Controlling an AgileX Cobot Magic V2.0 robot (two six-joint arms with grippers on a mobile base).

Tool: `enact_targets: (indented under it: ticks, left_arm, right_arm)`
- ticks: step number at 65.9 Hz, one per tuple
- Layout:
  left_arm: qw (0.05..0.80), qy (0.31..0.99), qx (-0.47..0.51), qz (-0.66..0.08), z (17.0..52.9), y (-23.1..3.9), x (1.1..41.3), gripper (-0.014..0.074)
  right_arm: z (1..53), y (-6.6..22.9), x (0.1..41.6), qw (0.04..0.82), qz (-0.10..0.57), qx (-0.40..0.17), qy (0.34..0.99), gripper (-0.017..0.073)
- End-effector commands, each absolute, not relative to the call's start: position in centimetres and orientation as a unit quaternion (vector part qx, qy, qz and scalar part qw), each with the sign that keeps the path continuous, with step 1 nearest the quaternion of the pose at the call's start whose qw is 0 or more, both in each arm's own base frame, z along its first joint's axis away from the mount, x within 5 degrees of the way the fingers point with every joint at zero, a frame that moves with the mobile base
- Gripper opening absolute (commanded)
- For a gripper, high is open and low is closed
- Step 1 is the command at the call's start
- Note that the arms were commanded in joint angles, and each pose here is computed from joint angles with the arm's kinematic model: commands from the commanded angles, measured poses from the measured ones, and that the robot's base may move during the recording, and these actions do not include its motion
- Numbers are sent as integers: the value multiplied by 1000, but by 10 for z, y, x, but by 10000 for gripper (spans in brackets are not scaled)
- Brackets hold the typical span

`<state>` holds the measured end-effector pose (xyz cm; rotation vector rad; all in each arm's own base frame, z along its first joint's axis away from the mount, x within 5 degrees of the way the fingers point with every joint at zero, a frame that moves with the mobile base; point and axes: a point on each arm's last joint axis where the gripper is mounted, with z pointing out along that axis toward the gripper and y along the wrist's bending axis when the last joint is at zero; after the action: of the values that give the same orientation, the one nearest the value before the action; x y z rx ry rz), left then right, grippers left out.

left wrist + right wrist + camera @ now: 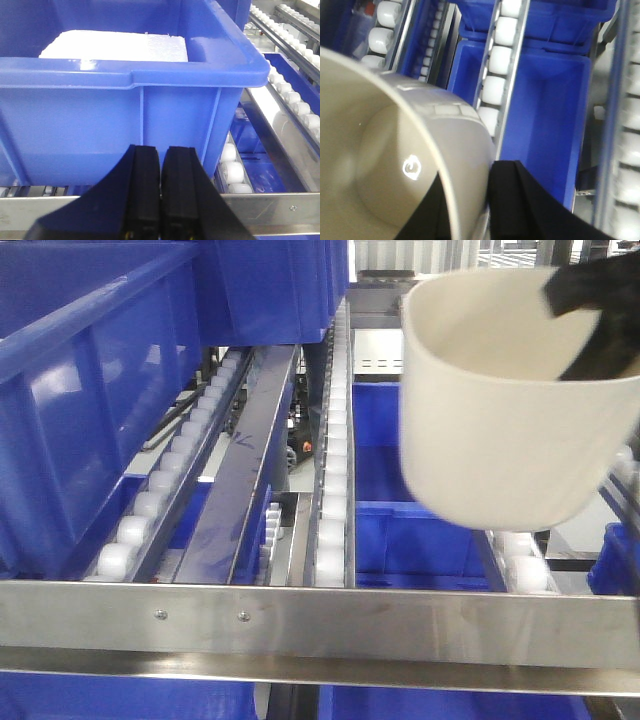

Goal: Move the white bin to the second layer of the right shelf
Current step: 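Lower the white bin onto the roller track with the right gripper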

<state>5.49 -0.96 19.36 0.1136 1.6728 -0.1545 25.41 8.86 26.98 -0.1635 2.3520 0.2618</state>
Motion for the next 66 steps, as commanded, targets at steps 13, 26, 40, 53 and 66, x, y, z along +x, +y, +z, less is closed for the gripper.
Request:
enact_targets:
  ticks: [13, 26, 40, 53, 66]
  left_arm:
    - [694, 715, 46, -77, 193, -10, 55, 85]
    - [694, 715, 46, -77, 193, -10, 55, 85]
    - [694, 715, 46, -77, 193, -10, 55, 85]
    - [694, 715, 46, -77, 193, -10, 55, 85]
    - [694, 715, 46, -77, 193, -10, 55, 85]
  right_arm:
    - [278, 119, 283, 410, 124, -92, 899, 52]
    - [259, 123, 295, 387, 109, -103, 910, 52]
    - [247, 125, 302, 378, 100, -109, 914, 52]
    - [238, 126, 306, 370, 98, -110, 917, 52]
    - [232, 127, 308, 367, 98, -110, 919, 52]
